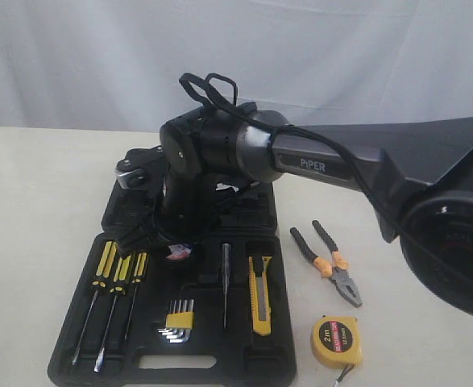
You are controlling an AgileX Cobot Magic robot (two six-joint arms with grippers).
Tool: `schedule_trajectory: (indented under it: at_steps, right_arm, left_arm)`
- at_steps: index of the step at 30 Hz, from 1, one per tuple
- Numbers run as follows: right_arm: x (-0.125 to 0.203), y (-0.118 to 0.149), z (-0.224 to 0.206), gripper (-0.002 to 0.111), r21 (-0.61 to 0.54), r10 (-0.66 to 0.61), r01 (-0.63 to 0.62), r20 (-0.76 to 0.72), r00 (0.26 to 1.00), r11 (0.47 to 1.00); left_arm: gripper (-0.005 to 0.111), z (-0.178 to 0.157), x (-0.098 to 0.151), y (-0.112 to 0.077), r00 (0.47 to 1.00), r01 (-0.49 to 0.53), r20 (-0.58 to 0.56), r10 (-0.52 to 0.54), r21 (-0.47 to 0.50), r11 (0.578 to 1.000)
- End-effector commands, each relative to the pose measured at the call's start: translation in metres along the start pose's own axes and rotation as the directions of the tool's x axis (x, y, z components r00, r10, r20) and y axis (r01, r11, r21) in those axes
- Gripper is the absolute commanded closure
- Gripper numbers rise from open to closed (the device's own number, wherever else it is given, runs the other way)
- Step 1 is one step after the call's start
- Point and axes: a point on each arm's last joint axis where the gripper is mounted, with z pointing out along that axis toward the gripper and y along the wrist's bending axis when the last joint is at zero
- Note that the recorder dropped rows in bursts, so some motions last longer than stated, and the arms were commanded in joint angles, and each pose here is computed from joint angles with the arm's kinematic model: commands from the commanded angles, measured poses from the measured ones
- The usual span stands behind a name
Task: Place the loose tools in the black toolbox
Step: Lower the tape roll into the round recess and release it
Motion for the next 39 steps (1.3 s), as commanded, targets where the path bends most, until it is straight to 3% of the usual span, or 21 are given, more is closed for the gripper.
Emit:
schedule_trajectory:
  at_steps: [1,13,16,20,22,33,35,39]
  right_arm:
    - [0.001,-0.005,0.003,0.095,0.019,0.000,0.000,-0.020,1.000,1.000]
    - [0.012,-0.010,0.024,0.094,0.068,-0.025,0.033,-0.118,0.993,0.997]
    - [0.011,-0.010,0.025,0.079,0.068,-0.027,0.035,-0.109,0.994,0.997]
    - [0.011,-0.010,0.024,0.050,0.068,-0.023,0.030,-0.105,0.994,0.997]
    - [0.011,-0.010,0.023,0.044,0.068,-0.023,0.030,-0.104,0.994,0.997]
    - [0.003,-0.008,-0.003,0.046,0.060,0.005,-0.002,-0.045,0.999,0.998]
    - [0.001,-0.007,-0.009,0.055,0.057,0.014,-0.012,-0.032,0.999,0.998]
    - [-0.001,-0.007,-0.022,0.091,0.056,0.015,-0.014,-0.016,1.000,0.998]
  left_arm:
    - [0.107,0.000,0.000,-0.001,1.000,0.010,0.009,-0.010,0.008,1.000]
    - [0.107,0.000,0.000,-0.001,1.000,0.010,0.009,-0.010,0.008,1.000]
    - [0.107,0.000,0.000,-0.001,1.000,0.010,0.009,-0.010,0.008,1.000]
    - [0.107,0.000,0.000,-0.001,1.000,0.010,0.009,-0.010,0.008,1.000]
    - [0.107,0.000,0.000,-0.001,1.000,0.010,0.009,-0.010,0.008,1.000]
    - [0.107,0.000,0.000,-0.001,1.000,0.010,0.009,-0.010,0.008,1.000]
    - [0.107,0.000,0.000,-0.001,1.000,0.010,0.009,-0.010,0.008,1.000]
    - [0.107,0.000,0.000,-0.001,1.000,0.010,0.009,-0.010,0.008,1.000]
